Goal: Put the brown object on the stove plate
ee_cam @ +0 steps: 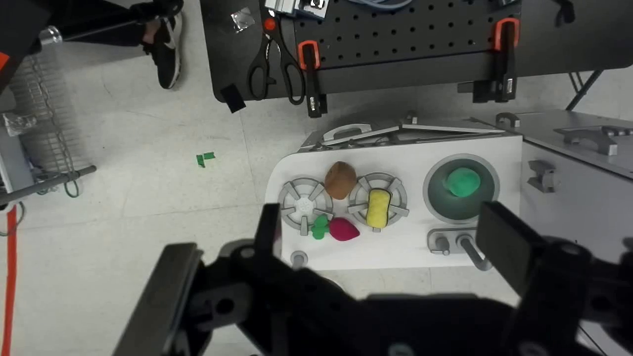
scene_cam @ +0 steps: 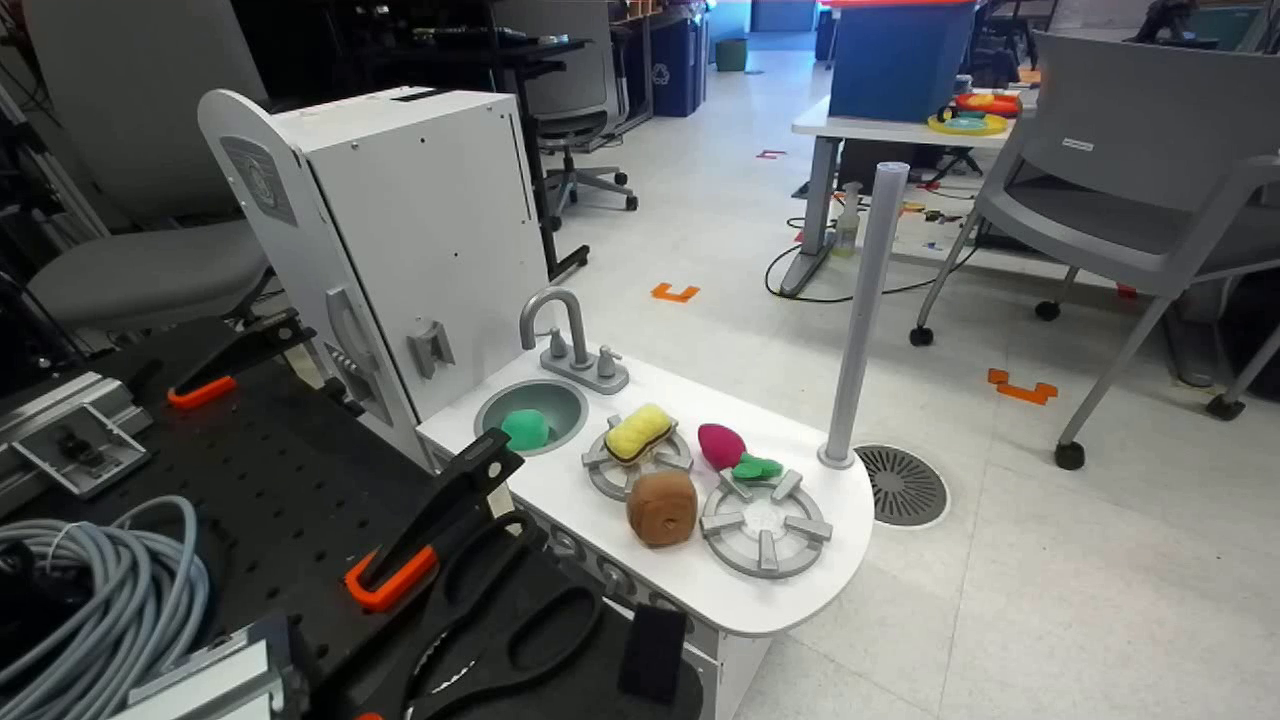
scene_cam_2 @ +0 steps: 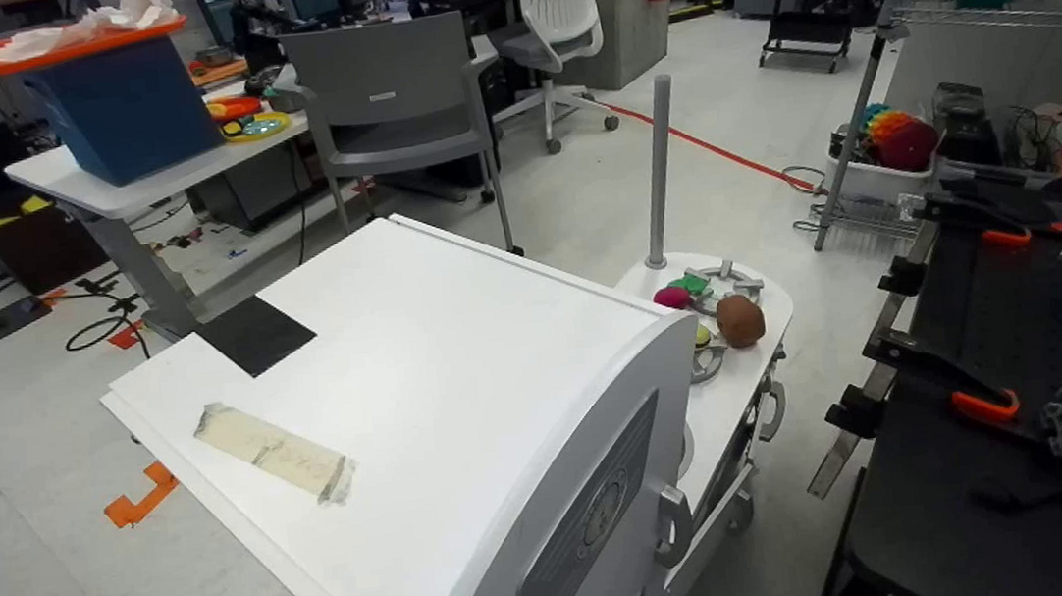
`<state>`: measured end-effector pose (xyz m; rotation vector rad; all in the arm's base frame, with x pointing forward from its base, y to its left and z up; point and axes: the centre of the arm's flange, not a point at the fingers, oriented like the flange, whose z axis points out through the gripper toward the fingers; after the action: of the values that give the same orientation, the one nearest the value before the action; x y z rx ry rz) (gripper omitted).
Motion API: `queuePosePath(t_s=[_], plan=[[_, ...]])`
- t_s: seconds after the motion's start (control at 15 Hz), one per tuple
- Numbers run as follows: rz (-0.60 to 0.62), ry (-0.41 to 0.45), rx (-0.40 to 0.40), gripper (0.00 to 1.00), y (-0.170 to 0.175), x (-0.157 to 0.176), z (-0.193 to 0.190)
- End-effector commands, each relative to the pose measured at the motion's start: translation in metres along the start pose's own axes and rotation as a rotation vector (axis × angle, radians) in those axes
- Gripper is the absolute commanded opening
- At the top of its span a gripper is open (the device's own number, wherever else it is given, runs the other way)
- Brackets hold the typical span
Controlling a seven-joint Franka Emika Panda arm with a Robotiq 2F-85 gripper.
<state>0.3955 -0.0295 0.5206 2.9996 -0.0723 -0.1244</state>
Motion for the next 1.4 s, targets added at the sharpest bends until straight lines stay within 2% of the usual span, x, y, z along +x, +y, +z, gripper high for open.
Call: queuePosePath(t_s=[0.0, 0.33, 0.53, 0.8, 1.13, 1.33], plan=[[0.001, -0.026, 0.003, 1.0, 0.008, 0.017, 0.019], [0.062, -0.072, 0.036, 1.0, 0.03, 0.088, 0.116], [0.089, -0.095, 0.039, 1.0, 0.039, 0.124, 0.191], [0.138, -0.126, 0.037, 1.0, 0.033, 0.158, 0.3], [0.141, -0.088, 0.001, 1.0, 0.012, 0.193, 0.42], [0.105, -0.035, -0.002, 1.0, -0.003, 0.208, 0.464]])
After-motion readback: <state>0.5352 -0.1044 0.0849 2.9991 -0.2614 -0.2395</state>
